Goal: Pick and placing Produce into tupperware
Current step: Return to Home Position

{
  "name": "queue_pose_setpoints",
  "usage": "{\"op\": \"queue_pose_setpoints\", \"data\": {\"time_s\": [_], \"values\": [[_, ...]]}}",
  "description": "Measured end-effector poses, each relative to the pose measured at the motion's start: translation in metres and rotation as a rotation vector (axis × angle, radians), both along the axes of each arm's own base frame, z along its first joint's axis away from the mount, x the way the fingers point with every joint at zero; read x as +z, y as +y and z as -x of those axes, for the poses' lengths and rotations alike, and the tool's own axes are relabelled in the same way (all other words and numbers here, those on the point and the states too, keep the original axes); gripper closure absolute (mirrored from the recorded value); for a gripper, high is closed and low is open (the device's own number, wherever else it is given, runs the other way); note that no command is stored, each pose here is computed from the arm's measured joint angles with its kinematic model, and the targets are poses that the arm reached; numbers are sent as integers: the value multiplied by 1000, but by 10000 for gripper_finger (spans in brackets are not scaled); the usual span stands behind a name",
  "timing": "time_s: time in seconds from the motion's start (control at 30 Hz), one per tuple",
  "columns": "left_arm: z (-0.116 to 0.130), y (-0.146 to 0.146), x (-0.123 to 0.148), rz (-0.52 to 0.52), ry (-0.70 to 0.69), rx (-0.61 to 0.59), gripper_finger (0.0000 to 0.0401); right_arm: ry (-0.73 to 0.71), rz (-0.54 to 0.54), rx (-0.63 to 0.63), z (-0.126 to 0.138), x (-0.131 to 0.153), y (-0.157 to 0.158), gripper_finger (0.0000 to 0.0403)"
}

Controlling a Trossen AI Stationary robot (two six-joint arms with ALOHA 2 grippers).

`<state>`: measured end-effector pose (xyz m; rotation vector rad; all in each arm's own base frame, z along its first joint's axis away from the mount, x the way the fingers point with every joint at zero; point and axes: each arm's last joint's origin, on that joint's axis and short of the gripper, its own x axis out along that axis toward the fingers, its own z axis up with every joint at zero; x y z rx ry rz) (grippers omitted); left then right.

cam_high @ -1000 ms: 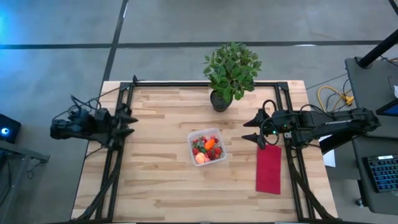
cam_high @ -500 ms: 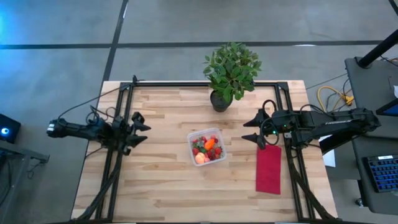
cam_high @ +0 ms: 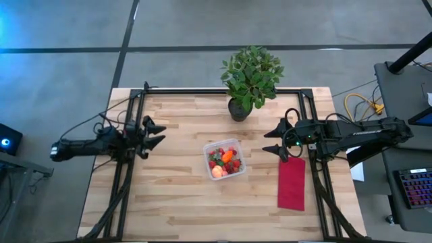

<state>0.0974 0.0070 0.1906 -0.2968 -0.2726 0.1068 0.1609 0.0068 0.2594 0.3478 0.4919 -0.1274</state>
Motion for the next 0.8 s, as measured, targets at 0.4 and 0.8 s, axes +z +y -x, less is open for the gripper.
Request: {"op": "queue_pose_setpoints", "data": {"time_s": [0.4, 0.8], "values": [[-2, 2, -4, 40, 36, -8, 214, 0, 0, 0, 0, 0, 0, 93], [-2, 2, -3, 39, 31, -8, 214, 3, 52, 29, 0, 0, 0, 92]]}}
